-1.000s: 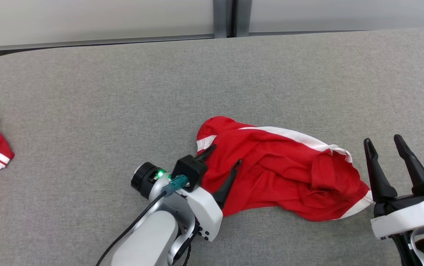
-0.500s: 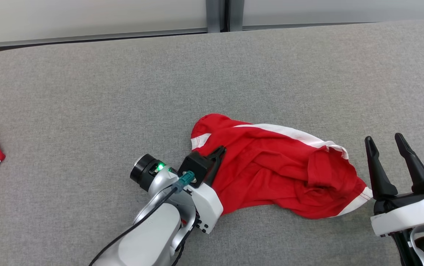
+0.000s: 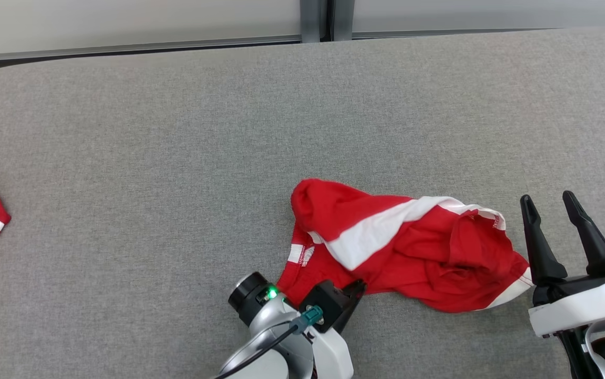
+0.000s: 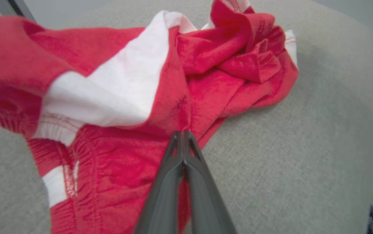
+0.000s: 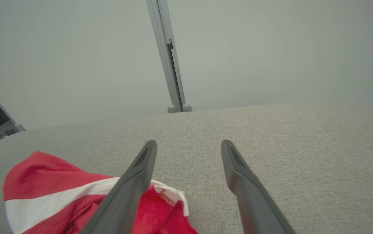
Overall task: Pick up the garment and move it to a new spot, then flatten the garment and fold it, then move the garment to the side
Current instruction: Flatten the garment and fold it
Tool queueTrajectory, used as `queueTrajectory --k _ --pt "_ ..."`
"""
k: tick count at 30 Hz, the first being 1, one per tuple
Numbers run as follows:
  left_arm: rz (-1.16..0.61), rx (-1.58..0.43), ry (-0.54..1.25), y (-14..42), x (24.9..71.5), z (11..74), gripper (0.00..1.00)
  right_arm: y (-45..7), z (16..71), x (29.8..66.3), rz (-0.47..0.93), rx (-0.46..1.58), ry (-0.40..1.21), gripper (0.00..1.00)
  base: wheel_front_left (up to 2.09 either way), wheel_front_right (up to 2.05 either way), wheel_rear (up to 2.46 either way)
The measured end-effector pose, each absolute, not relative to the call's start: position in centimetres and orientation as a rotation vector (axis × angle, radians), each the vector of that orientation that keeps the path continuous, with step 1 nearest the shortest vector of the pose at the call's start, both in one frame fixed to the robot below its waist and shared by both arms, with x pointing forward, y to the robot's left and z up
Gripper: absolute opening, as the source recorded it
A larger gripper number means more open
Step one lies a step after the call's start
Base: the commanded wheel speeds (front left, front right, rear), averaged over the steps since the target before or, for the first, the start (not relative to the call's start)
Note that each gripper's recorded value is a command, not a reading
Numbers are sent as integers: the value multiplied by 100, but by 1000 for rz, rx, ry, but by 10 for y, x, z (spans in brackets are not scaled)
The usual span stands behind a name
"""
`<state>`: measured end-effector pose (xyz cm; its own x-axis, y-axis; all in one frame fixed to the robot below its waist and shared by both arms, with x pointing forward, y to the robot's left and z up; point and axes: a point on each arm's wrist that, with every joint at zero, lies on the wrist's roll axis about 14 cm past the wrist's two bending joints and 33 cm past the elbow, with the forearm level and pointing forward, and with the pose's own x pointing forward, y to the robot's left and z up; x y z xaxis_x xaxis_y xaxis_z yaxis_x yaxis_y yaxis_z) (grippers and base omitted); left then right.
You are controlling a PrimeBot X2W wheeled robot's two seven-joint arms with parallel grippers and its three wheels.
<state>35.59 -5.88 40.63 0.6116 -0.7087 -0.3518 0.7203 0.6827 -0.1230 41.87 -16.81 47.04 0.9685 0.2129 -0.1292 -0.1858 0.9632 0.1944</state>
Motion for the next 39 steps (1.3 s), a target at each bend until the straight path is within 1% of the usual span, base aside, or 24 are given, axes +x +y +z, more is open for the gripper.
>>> queueTrajectory --k 4,5,6,7,10,15,22,23,26,32,35,39 --pt "-828 24 406 -60 351 403 0 -169 469 419 200 183 156 100 0 0 0" --pt "-819 14 394 -59 353 405 15 -169 469 419 199 183 156 100 0 0 0" --pt "-812 -3 374 -59 356 410 75 -170 469 419 198 183 155 100 0 0 0" --pt "-805 -12 351 -60 358 415 100 -171 470 419 194 182 153 100 0 0 0" --pt "-763 -56 278 -56 369 432 100 -174 472 420 188 177 147 100 0 0 0" --pt "-621 -151 169 -32 391 458 100 -176 477 420 181 171 130 100 0 0 0" --pt "-356 -219 73 35 417 481 100 -176 482 417 183 153 121 100 0 0 0" --pt "-356 -219 73 35 417 481 100 -176 482 417 183 153 121 100 0 0 0" --pt "-239 -231 37 71 426 489 100 -173 484 415 192 147 121 100 0 0 0" --pt "-74 -207 -3 136 426 497 100 -168 483 407 212 129 133 100 0 0 0" --pt "-41 -191 4 153 418 494 100 -166 483 401 219 125 143 100 0 0 0" --pt "-33 -179 20 161 408 491 100 -163 485 393 228 116 147 100 0 0 0"
